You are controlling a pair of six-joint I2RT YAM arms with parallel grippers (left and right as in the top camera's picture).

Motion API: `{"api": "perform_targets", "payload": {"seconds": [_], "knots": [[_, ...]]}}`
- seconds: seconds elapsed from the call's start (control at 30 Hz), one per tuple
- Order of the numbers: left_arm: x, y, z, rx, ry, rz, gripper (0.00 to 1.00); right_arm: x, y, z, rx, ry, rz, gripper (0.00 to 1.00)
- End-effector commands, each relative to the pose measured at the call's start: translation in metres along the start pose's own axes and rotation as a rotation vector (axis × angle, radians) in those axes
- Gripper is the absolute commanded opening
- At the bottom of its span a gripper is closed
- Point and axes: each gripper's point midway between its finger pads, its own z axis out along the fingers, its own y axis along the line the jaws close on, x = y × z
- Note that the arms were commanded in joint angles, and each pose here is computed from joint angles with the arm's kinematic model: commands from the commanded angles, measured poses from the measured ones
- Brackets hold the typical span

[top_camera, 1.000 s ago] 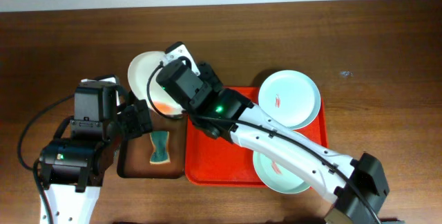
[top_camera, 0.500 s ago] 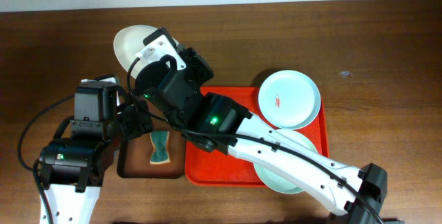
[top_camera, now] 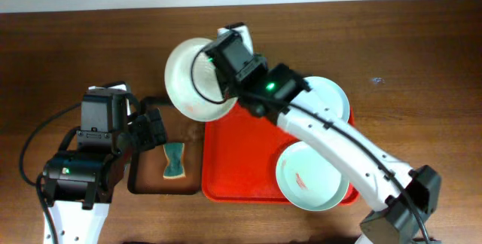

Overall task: Clean dirty plates on tray and stack at the side
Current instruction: 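Lift the white plate with the right gripper and swing it right, then lower the white plate onto the table right of the red tray and release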

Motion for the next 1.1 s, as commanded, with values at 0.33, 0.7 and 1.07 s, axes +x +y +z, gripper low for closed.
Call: {"api": "perform_targets", "payload": {"seconds": [0.33, 0.7, 1.07], "knots": [[-0.004, 0.003, -0.003, -0.01, -0.015, -0.015, 0.99, 0.066, -0.276, 0.002, 0.111, 0.337, 0.653, 0.04], [-0.004, 0.003, -0.003, -0.01, -0.016, -0.016, 0.99, 0.202, -0.424, -0.059, 0.38, 0.493, 1.137, 0.04], [-0.004, 0.003, -0.003, -0.01, -0.016, -0.016, 0.99, 0.333, -0.396, 0.003, 0.438, 0.627, 1.323, 0.04]]}}
